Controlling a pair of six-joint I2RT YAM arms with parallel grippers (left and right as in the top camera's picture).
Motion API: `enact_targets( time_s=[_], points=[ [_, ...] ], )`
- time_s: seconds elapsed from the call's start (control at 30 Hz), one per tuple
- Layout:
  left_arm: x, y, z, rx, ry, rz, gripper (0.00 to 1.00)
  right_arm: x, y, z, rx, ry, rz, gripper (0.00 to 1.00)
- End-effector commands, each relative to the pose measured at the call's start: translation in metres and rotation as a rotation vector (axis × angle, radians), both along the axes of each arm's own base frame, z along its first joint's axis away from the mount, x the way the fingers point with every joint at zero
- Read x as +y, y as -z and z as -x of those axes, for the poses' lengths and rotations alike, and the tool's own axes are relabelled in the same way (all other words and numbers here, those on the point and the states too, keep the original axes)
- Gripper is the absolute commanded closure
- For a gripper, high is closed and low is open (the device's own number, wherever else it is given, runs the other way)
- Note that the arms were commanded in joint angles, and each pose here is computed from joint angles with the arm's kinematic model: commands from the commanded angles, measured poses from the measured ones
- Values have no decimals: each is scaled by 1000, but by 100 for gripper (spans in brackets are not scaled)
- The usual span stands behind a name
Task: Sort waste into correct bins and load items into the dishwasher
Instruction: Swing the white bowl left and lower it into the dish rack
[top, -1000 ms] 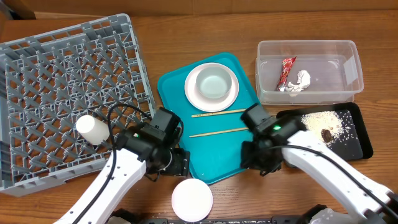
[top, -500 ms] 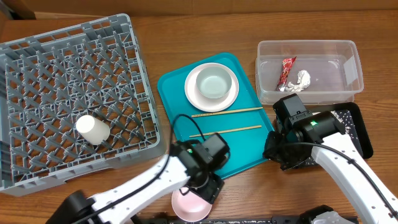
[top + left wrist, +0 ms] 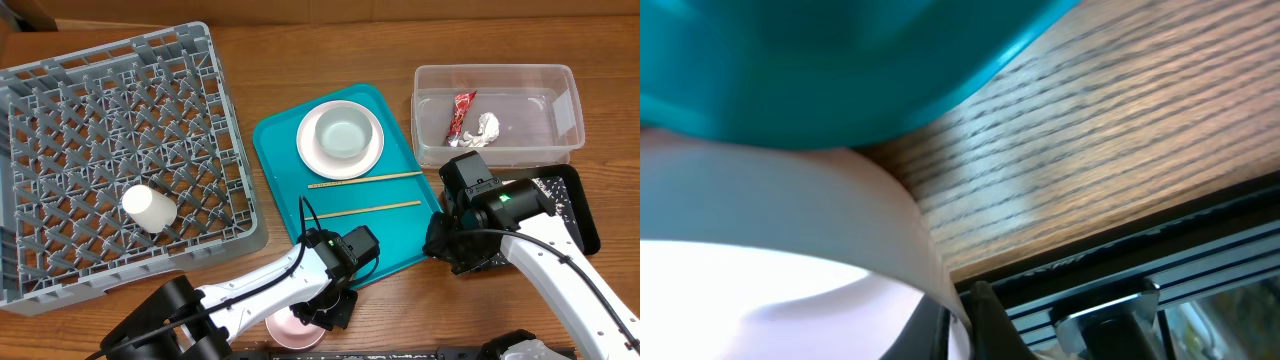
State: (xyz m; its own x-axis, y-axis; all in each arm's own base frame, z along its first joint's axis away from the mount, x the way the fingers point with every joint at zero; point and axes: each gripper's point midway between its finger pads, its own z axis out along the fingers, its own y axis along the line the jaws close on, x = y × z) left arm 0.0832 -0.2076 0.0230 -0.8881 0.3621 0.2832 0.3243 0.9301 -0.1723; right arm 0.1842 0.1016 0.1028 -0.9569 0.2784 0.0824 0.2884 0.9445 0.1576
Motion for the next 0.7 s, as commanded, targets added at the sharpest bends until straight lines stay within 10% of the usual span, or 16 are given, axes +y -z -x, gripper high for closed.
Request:
enact_targets(
  time_s=[0.0,0.3,0.67],
  points=[
    [-3,-6,-10,-36,-45,-19,96,0,-9,-6,-45,-8,-6,53],
    [3,-154,-101,-387,-86,133,96,0,-9,-6,-46,-11,-6,53],
    [166,-254,-272,-741,-326,1007,96,0,-9,-5,-42,-11,-6,53]
  ],
)
